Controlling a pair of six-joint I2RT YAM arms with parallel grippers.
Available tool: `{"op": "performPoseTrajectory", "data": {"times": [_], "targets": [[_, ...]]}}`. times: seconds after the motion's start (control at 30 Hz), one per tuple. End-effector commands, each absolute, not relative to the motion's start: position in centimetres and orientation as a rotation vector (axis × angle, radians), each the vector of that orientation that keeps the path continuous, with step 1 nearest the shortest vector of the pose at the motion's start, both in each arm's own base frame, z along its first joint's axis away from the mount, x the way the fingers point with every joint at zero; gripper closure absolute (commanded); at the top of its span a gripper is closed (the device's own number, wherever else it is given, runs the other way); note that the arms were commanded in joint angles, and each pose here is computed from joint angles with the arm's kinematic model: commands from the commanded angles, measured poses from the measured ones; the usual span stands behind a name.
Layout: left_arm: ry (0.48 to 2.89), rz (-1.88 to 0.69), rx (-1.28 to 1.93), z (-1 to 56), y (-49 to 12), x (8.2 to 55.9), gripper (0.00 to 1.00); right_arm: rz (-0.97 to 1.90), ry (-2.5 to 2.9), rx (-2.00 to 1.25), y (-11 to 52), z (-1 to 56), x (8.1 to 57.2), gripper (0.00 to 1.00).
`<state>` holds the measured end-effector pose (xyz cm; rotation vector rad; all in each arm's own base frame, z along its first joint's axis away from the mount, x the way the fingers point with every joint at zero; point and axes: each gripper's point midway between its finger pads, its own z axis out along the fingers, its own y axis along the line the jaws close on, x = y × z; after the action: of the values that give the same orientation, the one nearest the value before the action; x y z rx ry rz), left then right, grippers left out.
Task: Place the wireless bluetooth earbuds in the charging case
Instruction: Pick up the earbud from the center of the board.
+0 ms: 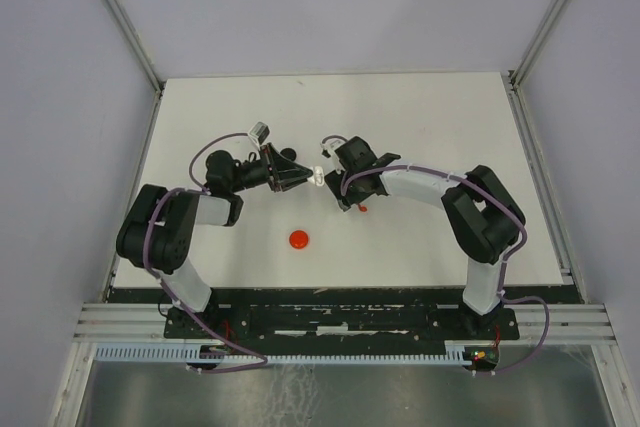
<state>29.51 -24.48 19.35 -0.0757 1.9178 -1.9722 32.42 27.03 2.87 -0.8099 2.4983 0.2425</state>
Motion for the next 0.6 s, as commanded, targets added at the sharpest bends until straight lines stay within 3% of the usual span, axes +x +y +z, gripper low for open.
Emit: {"op": "performPoseTrajectory", "data": {"times": [0.0, 0.57], "targets": [[1.853, -1.942, 0.054, 20.8, -24.1, 28.8, 0.97, 0.218, 2.422, -0.798, 28.1, 3.8, 34.6, 0.31], [1.836, -1.935, 0.066, 21.6, -23.4, 28.9, 0.97, 0.213, 2.401, -0.799, 29.4, 2.8, 36.2, 0.31]]}}
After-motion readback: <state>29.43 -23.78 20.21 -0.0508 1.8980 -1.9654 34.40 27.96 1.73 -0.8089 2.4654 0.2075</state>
